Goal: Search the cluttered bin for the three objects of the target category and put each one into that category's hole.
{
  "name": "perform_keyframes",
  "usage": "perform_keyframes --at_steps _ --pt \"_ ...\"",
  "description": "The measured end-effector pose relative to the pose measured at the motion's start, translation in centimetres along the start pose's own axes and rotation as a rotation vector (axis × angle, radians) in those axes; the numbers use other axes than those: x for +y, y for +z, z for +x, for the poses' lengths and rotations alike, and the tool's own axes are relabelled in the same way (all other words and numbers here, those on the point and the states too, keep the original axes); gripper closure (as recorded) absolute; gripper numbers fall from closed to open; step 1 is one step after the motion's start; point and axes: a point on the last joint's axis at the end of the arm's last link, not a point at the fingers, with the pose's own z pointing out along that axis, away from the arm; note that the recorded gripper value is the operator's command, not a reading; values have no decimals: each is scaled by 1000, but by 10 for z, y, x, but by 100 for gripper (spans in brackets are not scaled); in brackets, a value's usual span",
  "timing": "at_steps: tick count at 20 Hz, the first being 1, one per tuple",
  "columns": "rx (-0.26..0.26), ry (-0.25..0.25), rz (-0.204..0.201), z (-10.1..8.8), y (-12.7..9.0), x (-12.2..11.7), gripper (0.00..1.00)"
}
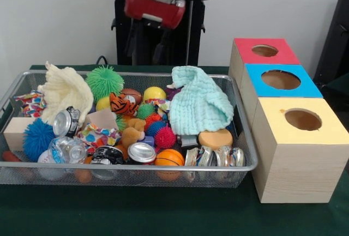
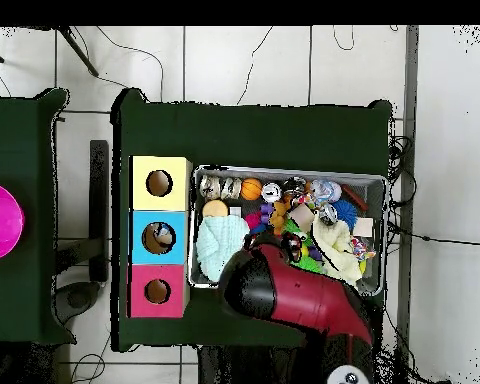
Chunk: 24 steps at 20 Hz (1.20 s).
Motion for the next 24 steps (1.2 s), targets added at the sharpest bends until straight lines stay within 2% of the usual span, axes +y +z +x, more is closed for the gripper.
perform_keyframes --at_steps 3,4,9,12,15,18,24 --pt "-5 -6 3 -3 17 -17 0" --pt "-10 -12 3 -5 30 -28 0" --pt "-16 -41 6 -4 51 -38 0" --pt "-27 -75 12 -5 61 -34 0" --pt "-39 -116 11 -11 69 -21 0" --pt "-48 -127 11 -16 70 -15 0" --pt "-96 -126 11 -43 71 -17 0"
